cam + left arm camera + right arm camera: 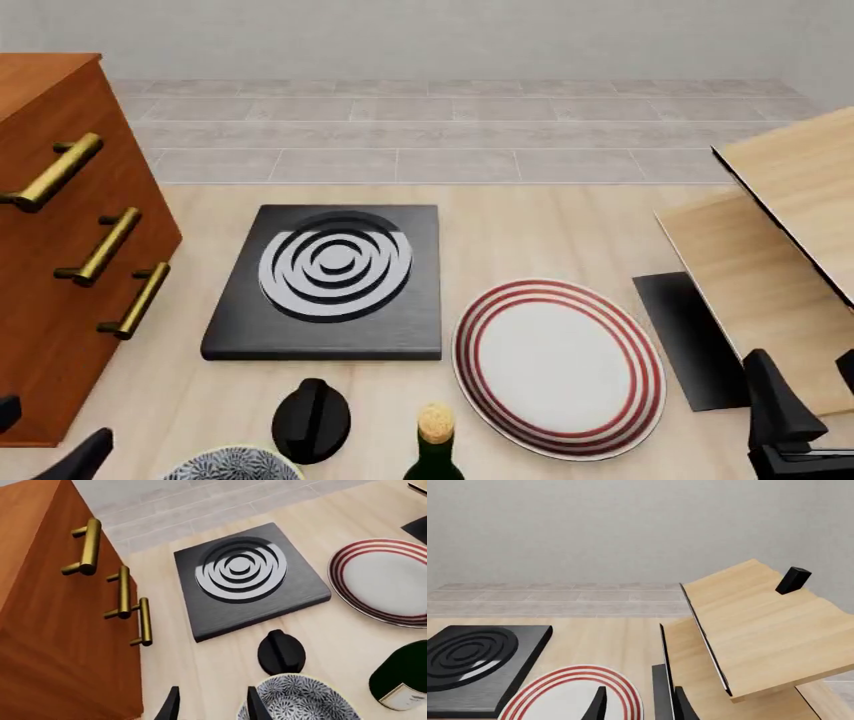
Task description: Put the bowl on the top of the cabinet.
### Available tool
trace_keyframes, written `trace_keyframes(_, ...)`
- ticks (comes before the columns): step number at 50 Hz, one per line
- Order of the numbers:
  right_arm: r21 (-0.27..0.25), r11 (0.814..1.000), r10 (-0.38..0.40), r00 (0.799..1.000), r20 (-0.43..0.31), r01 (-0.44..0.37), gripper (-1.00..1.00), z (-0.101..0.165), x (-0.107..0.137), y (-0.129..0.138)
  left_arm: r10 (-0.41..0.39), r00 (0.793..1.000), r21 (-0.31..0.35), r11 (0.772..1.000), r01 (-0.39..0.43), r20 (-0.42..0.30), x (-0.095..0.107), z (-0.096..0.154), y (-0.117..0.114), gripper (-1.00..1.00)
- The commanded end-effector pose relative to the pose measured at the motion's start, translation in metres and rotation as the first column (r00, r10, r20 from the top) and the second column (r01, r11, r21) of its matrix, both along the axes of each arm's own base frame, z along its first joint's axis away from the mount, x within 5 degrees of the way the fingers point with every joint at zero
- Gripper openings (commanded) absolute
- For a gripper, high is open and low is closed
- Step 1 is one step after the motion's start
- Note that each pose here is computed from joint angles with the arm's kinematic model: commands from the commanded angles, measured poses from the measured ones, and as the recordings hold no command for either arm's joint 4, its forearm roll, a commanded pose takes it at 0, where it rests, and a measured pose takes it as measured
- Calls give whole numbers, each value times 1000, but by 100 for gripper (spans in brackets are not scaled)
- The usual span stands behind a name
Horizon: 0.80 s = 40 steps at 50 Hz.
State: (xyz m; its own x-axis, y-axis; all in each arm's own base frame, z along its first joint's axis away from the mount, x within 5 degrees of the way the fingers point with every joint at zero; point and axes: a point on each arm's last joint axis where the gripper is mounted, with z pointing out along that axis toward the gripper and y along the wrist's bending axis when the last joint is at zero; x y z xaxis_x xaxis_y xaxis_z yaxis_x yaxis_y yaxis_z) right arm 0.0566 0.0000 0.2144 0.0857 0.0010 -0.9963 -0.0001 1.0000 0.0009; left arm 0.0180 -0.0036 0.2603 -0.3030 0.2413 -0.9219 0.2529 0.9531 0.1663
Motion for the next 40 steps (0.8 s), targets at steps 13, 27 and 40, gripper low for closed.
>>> trace_keyframes(13,0,1000,0,1000,0,0,100,0,0,0,-75,988,-15,997,74,-132,-5,-4,0,100)
trace_keyframes(27,0,1000,0,1000,0,0,100,0,0,0,-121,977,-28,993,118,-174,-5,0,-1,100)
trace_keyframes(40,0,1000,0,1000,0,0,100,0,0,0,-139,961,-71,990,126,-239,-2,-5,-3,100)
